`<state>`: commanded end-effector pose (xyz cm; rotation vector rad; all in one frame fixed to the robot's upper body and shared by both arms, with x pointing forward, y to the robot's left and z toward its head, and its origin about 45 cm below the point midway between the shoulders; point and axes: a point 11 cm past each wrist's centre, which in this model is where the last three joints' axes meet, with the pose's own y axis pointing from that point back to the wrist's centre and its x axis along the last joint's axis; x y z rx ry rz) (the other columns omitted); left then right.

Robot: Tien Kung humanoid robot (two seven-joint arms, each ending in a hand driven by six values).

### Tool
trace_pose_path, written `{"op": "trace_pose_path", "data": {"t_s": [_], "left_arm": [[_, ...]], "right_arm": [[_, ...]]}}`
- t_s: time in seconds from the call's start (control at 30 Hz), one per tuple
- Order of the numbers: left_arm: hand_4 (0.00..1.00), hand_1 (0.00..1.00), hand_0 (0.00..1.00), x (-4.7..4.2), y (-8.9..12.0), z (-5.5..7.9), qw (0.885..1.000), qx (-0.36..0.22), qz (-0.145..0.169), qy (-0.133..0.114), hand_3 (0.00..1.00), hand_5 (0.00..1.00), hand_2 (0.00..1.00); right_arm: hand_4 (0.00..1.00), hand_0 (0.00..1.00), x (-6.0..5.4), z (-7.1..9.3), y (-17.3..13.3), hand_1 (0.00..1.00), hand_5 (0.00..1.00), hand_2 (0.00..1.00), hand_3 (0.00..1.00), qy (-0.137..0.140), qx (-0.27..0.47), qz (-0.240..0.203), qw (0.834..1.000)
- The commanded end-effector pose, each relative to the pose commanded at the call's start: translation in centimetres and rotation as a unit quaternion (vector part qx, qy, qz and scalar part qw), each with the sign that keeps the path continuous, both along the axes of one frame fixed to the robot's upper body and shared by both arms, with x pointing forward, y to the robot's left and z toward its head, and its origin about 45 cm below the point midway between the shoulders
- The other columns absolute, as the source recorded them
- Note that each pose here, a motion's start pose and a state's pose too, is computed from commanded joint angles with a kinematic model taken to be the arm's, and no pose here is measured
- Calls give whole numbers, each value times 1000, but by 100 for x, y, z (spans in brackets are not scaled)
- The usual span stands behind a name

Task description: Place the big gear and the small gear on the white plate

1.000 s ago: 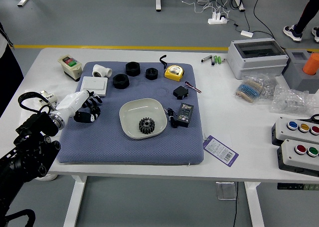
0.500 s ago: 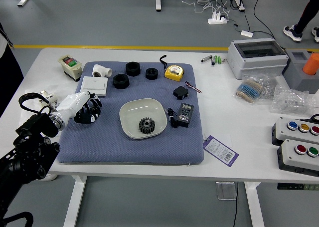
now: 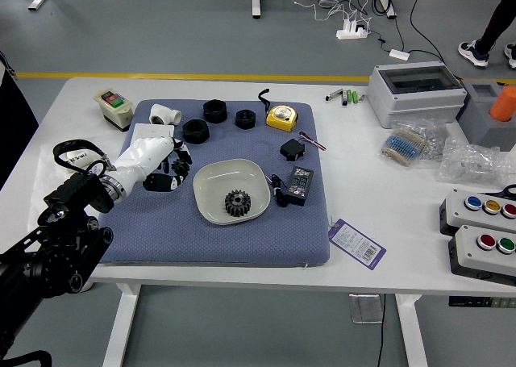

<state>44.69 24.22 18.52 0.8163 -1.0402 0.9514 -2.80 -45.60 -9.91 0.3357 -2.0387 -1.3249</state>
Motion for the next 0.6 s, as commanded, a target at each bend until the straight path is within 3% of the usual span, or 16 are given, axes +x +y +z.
{"op": "trace_pose_path", "data": {"t_s": [0.2, 0.23, 0.4, 0.43, 0.6], "left_arm": [[279, 323, 296, -63, -364, 101, 998, 17, -55, -18, 510, 2, 379], [316, 353, 307, -75, -424, 109, 998, 17, -63, -18, 541, 2, 417], [316, 353, 307, -82, -545, 93, 997, 28, -74, -13, 541, 2, 417], [832, 438, 351, -79, -556, 83, 997, 31, -74, -12, 611, 121, 510], [832, 438, 351, -66, -564, 51, 997, 37, -69, -4, 611, 121, 510]], "right_arm": [[787, 690, 15, 2, -6, 707, 641, 752, 566, -2, -1, -1, 1000], [787, 689, 19, 3, -7, 706, 642, 752, 566, -2, -1, -1, 1000], [787, 689, 38, 7, -17, 706, 642, 752, 566, -4, -2, -2, 1000], [788, 690, 43, 7, -18, 706, 641, 752, 566, -4, -3, -2, 1000], [788, 690, 61, 11, -26, 706, 641, 752, 566, -7, -4, -3, 1000]]}}
